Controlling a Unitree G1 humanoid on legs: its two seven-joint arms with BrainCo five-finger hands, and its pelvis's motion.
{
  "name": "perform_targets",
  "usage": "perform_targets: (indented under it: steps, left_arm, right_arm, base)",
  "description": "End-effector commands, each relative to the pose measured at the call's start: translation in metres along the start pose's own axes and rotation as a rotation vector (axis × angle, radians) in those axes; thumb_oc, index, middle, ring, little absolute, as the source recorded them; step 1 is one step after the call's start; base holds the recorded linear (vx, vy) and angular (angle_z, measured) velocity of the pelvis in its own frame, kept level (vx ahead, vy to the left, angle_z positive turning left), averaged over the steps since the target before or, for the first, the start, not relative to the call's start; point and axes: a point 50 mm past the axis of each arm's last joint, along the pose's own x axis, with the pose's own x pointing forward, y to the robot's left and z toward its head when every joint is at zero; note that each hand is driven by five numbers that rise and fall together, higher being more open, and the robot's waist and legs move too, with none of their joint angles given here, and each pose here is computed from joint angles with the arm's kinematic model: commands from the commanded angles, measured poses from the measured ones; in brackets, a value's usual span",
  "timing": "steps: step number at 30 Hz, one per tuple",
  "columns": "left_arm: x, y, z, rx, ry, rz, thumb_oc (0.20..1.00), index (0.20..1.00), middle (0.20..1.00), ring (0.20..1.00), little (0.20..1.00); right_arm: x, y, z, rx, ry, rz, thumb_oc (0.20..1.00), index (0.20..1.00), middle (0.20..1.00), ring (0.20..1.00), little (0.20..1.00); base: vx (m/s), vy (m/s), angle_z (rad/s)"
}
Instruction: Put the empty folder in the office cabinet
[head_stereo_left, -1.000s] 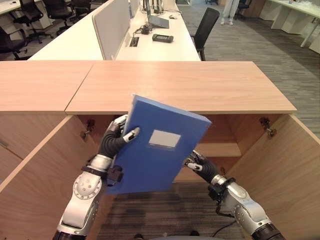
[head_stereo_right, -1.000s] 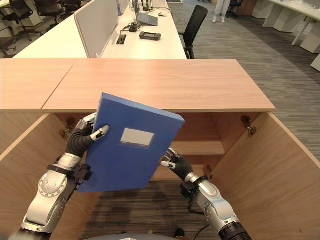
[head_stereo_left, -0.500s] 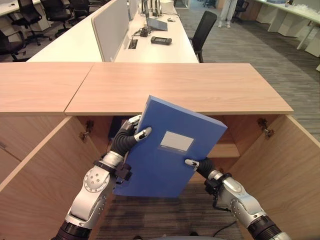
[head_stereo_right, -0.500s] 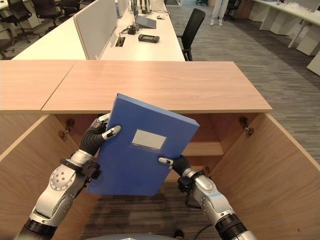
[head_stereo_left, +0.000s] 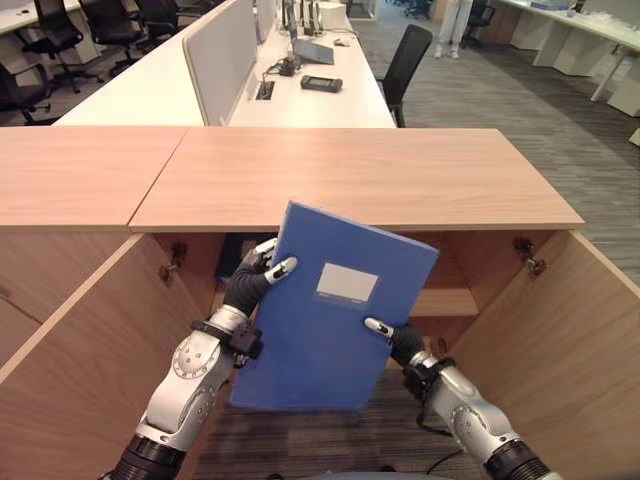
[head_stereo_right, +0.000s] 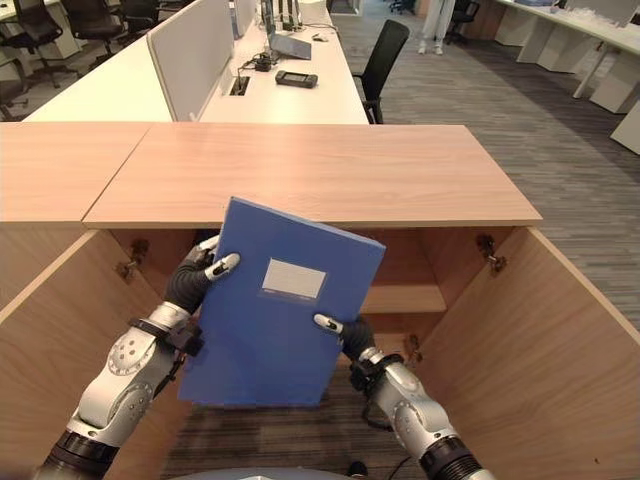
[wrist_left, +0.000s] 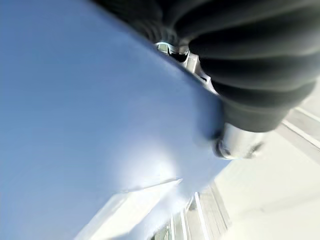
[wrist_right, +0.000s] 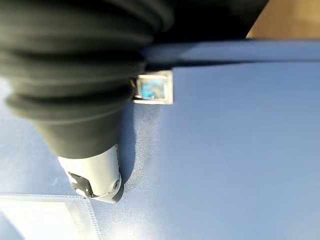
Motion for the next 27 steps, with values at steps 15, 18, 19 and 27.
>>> perform_targets:
  steps: [15,18,19,27]
  left_arm:
    - [-0.031,-0.02,-0.06,-0.449,0.237,0.005,1.0,1.0,1.0,1.0,1.0]
    - [-0.046,-0.017,-0.072,-0.489,0.289,0.059,1.0,1.0,1.0,1.0,1.0]
    - [-0.05,-0.016,-0.076,-0.509,0.302,0.077,1.0,1.0,1.0,1.0,1.0]
    - [-0.062,-0.013,-0.092,-0.627,0.322,0.169,1.0,1.0,1.0,1.0,1.0]
  right_arm:
    - [-0.004,-0.007,-0.024,0.604,-0.204,-0.172,0.2,0.2,0.2,0.2,0.2]
    - [-0.011,-0.022,-0.022,0.602,-0.225,-0.239,0.2,0.2,0.2,0.2,0.2]
    - [-0.013,-0.025,-0.022,0.6,-0.228,-0.252,0.2,0.2,0.2,0.2,0.2]
    - [-0.025,-0.05,-0.014,0.548,-0.249,-0.337,0.2,0.2,0.2,0.2,0.2]
  base:
    - [0.01,-0.019,0.0]
    - [0.05,-0.091,0.03]
    - [0.04,-0.089,0.08]
    - [0.01,-0.084,0.17]
